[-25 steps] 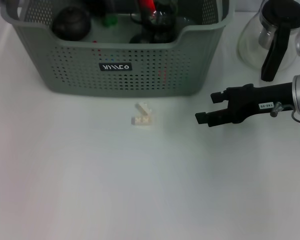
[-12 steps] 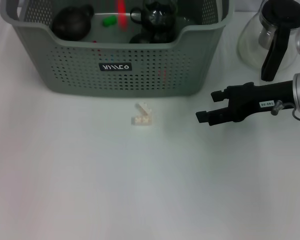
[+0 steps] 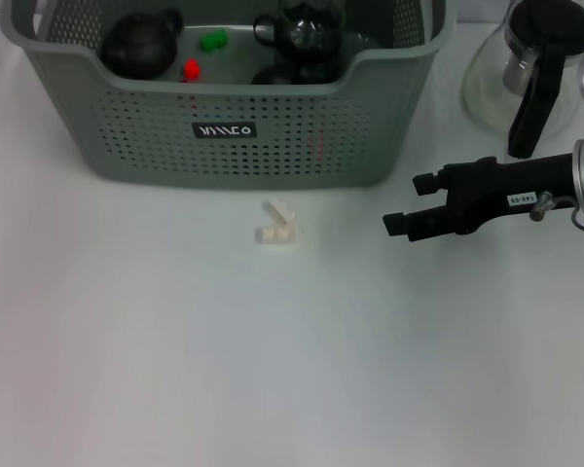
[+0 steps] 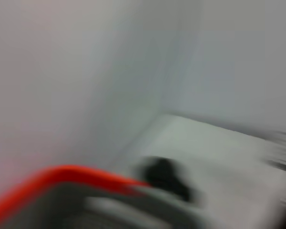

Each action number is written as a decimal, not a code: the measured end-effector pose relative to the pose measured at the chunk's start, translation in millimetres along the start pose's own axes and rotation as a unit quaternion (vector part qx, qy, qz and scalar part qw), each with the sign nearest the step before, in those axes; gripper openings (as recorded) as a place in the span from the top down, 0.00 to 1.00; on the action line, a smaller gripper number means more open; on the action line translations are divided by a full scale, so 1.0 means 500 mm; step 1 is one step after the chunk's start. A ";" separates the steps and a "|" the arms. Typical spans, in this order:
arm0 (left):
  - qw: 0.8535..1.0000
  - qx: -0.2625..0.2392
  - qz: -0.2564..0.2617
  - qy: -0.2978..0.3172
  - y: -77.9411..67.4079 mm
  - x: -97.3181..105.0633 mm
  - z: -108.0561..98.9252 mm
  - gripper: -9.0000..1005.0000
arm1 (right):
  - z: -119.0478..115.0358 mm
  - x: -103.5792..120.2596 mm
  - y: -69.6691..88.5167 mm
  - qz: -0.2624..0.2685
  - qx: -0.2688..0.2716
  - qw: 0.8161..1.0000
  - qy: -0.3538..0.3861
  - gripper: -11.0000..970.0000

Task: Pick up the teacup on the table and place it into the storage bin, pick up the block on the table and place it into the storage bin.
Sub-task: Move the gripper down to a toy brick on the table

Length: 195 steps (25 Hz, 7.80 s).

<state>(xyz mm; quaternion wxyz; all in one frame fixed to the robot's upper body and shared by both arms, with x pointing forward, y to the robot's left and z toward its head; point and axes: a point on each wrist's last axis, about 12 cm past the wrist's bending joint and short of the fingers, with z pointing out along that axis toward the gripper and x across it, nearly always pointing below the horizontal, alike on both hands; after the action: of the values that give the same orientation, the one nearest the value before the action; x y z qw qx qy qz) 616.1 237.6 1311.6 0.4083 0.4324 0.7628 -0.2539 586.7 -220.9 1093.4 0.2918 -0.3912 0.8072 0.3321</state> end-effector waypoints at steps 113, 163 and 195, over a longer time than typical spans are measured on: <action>0.925 -0.120 -0.181 0.313 -0.158 0.243 0.380 0.25 | -0.061 -0.041 0.027 -0.154 -0.063 0.982 0.094 0.03; 0.924 -0.120 -0.122 0.343 -0.183 0.217 0.372 0.31 | -0.057 -0.033 0.024 -0.150 -0.052 0.983 0.088 0.03; 0.922 -0.123 -0.105 0.351 -0.185 0.227 0.389 0.34 | -0.057 -0.035 0.021 -0.154 -0.047 0.983 0.086 0.03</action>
<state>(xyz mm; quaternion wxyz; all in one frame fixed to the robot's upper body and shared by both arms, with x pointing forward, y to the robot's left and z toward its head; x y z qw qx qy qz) 581.2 99.0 1114.6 0.1353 0.3577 0.9234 -0.0316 581.0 -230.0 1126.6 0.2501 -0.5515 0.7426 0.2861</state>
